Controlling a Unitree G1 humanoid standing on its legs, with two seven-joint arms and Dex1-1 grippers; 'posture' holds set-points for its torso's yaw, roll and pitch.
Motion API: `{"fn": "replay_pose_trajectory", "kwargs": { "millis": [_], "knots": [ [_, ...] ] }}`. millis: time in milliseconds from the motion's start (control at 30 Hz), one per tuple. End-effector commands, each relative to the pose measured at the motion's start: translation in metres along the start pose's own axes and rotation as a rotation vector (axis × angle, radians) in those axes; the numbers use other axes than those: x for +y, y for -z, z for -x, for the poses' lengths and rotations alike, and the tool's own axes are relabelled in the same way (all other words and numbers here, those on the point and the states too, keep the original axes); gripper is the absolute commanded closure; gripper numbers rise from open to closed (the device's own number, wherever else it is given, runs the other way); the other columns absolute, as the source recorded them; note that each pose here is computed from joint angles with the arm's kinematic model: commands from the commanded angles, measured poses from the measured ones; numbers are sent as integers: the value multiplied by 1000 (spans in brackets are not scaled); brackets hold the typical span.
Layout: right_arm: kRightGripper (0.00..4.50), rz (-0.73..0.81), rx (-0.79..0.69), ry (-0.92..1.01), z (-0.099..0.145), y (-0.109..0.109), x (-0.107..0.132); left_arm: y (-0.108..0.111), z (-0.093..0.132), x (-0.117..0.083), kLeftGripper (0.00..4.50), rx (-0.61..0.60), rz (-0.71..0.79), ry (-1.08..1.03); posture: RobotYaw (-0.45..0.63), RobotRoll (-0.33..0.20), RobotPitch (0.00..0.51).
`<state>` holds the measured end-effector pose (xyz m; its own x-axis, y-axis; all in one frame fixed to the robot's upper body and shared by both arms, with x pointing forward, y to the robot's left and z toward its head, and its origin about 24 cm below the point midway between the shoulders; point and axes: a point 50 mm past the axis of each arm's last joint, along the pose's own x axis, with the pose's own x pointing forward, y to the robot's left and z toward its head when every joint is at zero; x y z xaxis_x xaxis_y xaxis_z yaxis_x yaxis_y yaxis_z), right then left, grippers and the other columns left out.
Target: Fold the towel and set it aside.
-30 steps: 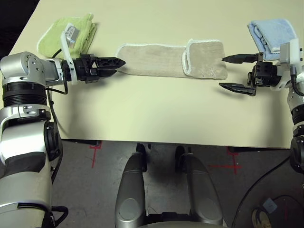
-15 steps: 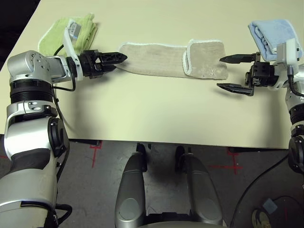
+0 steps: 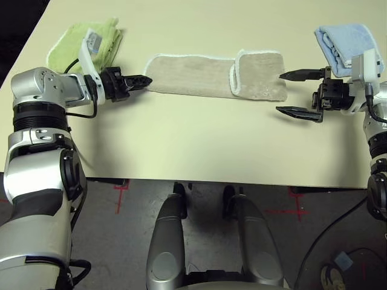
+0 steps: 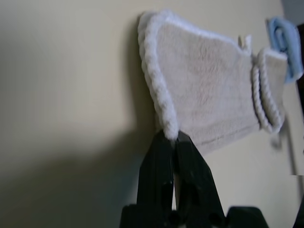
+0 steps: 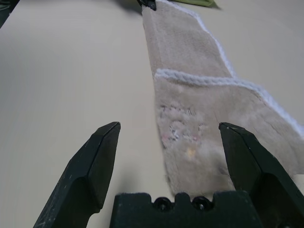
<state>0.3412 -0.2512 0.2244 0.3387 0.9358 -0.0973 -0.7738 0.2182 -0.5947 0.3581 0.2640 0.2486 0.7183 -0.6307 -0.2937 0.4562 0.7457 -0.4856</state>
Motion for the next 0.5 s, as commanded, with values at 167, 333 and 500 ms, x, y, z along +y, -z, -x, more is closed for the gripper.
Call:
{"fn": "replay_pose_trajectory", "kwargs": {
  "millis": [167, 333, 500],
  "knots": [
    [0, -36, 24, 28, 5, 6, 0, -4, 23, 22, 4415, -3, -110, -147, 18, 0, 364],
    [0, -58, 29, 46, 8, 10, 2, -13, 29, 15, 4415, -5, -153, -116, 19, 0, 361],
    [0, -73, 26, 51, 7, 12, 2, -20, 28, 5, 4415, 1, -191, -64, 23, 0, 358]
  ]
}}
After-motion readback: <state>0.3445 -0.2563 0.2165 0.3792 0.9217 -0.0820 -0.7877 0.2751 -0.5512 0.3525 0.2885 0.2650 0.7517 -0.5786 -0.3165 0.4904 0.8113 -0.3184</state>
